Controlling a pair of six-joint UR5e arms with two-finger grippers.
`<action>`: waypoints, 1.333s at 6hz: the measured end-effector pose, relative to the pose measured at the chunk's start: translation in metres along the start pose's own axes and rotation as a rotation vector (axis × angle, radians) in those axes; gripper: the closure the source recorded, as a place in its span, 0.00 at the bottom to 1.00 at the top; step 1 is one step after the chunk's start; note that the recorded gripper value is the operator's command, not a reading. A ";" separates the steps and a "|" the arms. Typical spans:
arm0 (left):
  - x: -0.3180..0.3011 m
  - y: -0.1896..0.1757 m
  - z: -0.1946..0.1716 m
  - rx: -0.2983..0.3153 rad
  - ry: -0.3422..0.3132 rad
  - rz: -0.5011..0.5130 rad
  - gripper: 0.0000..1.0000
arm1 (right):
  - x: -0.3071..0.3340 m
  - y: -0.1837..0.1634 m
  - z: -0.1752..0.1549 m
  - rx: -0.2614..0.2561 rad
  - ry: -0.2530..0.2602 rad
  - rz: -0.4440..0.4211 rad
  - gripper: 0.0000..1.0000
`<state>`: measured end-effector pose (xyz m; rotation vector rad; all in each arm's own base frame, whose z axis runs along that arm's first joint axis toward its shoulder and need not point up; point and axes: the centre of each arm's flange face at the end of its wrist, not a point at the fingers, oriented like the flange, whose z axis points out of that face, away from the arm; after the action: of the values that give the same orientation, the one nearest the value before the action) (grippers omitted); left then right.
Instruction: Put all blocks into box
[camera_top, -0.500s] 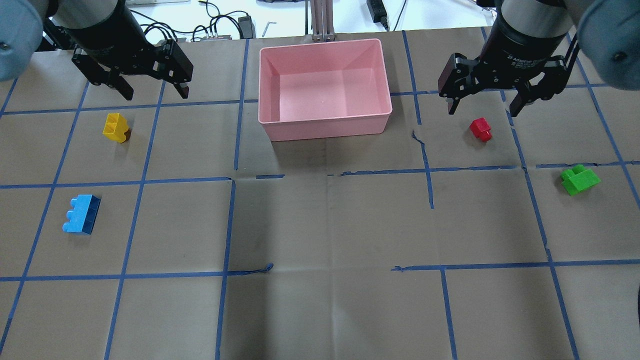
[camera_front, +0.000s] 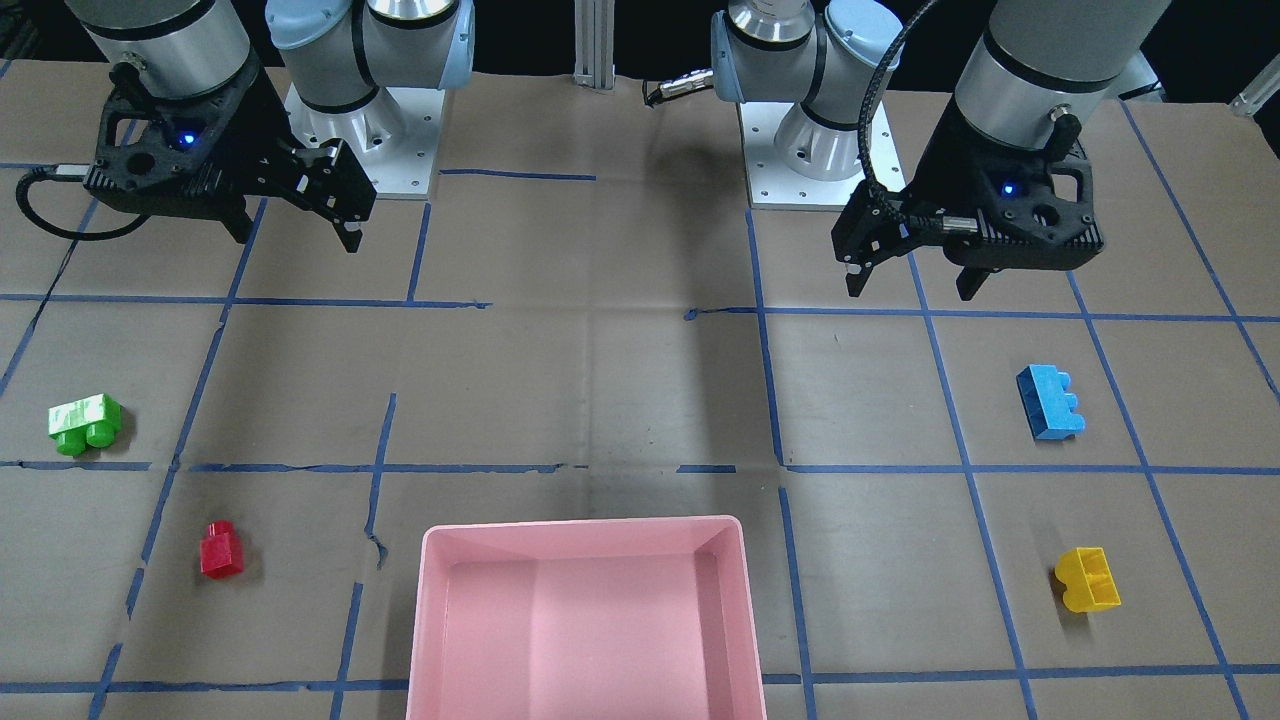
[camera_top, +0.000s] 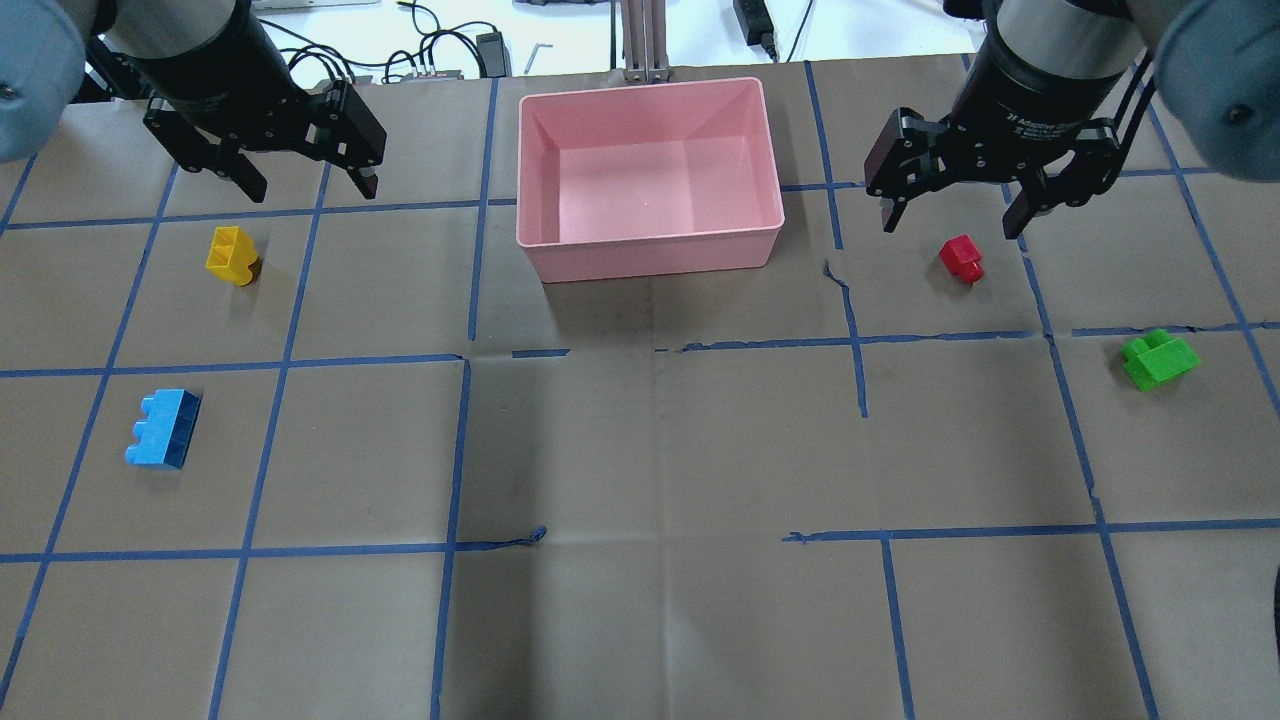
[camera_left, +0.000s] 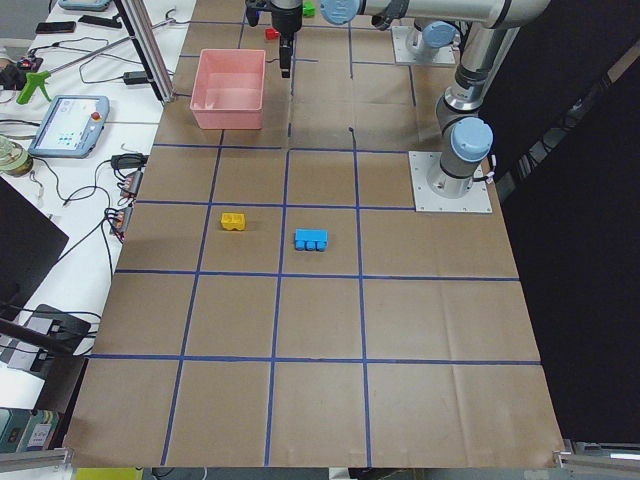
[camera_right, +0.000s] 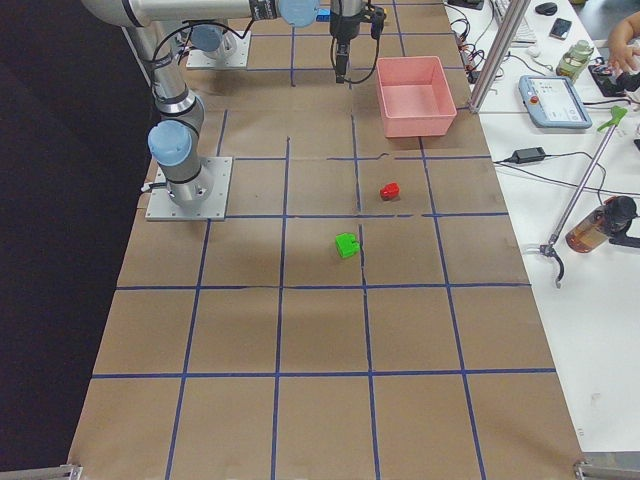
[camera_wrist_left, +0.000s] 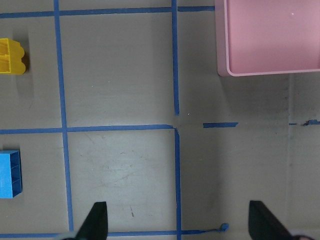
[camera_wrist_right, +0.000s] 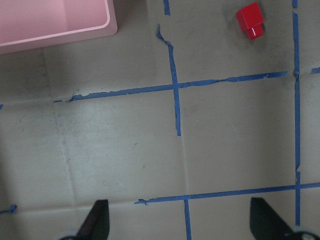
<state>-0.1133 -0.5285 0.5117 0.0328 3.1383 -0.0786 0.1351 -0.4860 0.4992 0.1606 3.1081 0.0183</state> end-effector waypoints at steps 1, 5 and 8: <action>-0.002 0.000 0.000 -0.001 -0.001 -0.003 0.01 | 0.000 0.000 0.001 -0.002 0.003 -0.001 0.00; -0.039 -0.005 0.000 -0.005 -0.028 -0.051 0.01 | 0.004 0.000 0.003 -0.002 0.035 -0.002 0.00; -0.171 -0.008 0.009 -0.033 -0.046 -0.088 0.01 | 0.004 -0.003 0.004 0.005 0.026 -0.020 0.00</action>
<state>0.0578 -0.5403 0.5039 -0.1064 3.0935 -0.0265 0.1306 -0.4888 0.4954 0.1297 3.1356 0.0128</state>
